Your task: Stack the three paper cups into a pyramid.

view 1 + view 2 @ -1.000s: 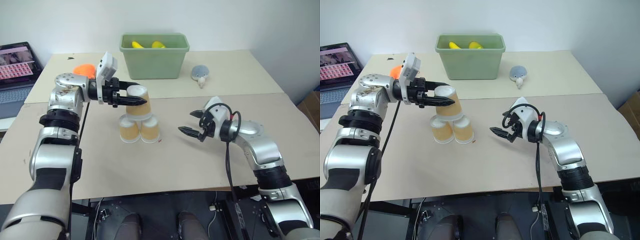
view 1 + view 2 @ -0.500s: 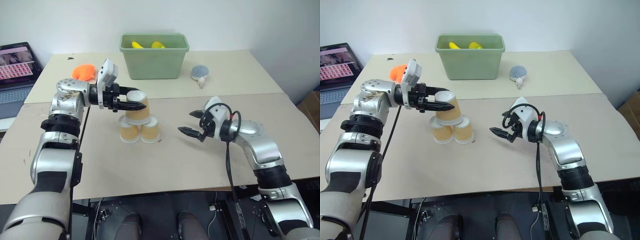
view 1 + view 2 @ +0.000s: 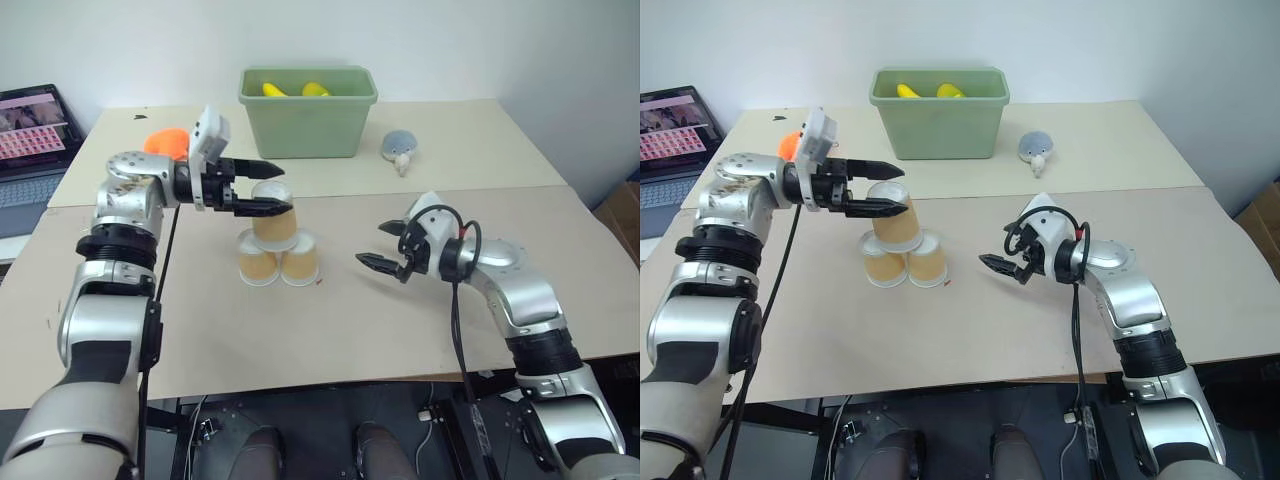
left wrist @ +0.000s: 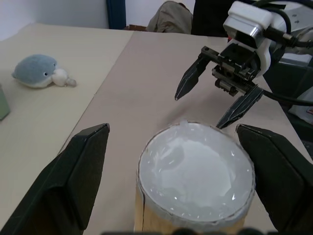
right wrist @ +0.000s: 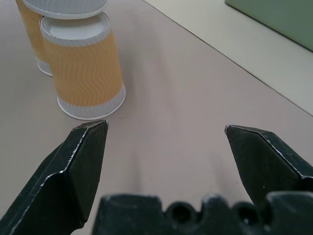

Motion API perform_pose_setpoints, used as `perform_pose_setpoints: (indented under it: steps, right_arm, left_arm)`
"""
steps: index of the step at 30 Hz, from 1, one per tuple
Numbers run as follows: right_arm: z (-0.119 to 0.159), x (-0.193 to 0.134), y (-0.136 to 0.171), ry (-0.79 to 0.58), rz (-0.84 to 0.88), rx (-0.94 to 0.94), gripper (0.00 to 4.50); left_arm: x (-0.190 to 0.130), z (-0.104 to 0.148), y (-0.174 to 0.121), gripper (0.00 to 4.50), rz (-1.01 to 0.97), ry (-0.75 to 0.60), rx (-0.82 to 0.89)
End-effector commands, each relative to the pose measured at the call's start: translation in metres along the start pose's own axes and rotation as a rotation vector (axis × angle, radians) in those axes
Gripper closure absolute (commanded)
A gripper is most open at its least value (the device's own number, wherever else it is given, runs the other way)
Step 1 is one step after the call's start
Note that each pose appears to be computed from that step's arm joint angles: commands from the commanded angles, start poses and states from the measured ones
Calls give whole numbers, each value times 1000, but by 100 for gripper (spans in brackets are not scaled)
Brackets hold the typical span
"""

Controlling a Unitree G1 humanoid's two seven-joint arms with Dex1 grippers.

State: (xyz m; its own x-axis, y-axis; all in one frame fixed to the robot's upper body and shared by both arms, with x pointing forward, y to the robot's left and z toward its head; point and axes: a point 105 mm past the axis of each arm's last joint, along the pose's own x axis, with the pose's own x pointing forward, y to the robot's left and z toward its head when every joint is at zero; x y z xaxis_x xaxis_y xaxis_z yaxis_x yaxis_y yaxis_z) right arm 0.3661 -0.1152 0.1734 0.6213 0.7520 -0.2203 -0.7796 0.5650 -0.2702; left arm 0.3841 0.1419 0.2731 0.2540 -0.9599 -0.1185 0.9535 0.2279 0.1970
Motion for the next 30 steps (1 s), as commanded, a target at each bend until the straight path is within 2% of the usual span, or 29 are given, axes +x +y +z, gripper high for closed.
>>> perform_pose_setpoints:
  steps: [1,6,10,13,15,17,20,25,30]
  right_arm:
    - [18,1,-2,-54,3,-53,0]
    - [20,1,-2,-57,6,-56,0]
    - [20,-3,-7,-63,-20,-39,0]
    - [16,-12,-24,-51,-135,-15,0]
    - [3,-19,-47,14,-284,2,0]
    - [-10,-28,-69,81,-424,-11,0]
    - [-23,-38,-89,134,-587,-3,0]
    - [-28,-43,-104,100,-774,50,0]
    - [-30,-37,-101,9,-815,124,0]
  left_arm:
    - [-12,49,-5,8,7,-102,70]
    - [-26,73,-12,8,78,-197,70]
    - [-54,78,1,8,340,-320,15]
    - [-83,50,15,8,705,-339,-25]
    - [-107,27,16,8,920,-359,-78]
    - [-132,1,12,8,1127,-369,-127]
    - [-164,-35,-2,8,1378,-302,-141]
    - [-200,-78,-33,8,1661,-221,-141]
    - [-207,-114,-52,8,1744,-164,-172]
